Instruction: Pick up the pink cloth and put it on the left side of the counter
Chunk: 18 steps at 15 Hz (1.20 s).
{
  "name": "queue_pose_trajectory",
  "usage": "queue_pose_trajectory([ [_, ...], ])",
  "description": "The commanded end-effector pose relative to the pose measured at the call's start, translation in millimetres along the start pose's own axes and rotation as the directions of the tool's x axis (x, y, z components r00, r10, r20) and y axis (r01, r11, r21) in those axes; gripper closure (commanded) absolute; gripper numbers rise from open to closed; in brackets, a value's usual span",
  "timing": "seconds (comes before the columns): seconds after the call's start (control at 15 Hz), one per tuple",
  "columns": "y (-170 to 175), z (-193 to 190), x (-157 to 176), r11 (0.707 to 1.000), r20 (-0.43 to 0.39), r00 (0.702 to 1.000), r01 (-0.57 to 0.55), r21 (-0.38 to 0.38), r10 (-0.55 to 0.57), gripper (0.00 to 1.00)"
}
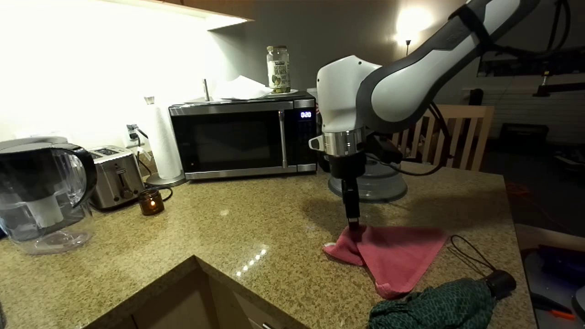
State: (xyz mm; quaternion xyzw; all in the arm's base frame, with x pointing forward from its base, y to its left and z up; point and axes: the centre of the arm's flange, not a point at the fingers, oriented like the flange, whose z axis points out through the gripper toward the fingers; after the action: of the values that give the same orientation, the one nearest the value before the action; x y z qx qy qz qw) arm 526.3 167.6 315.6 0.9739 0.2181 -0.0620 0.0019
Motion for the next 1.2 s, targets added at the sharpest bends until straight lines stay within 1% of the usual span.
queue_pose_trajectory([
  [0.0,8,1,15,0.999,-0.017,0.999,-0.049,0.020,0.049,0.00],
  [0.27,15,6,22,0.993,-0.001,0.994,-0.109,0.042,0.110,0.00],
  [0.6,23,20,23,0.979,0.052,0.980,-0.193,0.067,0.190,0.00],
  [0.93,33,28,19,0.965,0.122,0.965,-0.244,0.093,0.232,0.00],
  [1.13,42,33,17,0.955,0.171,0.948,-0.285,0.079,0.269,0.00],
])
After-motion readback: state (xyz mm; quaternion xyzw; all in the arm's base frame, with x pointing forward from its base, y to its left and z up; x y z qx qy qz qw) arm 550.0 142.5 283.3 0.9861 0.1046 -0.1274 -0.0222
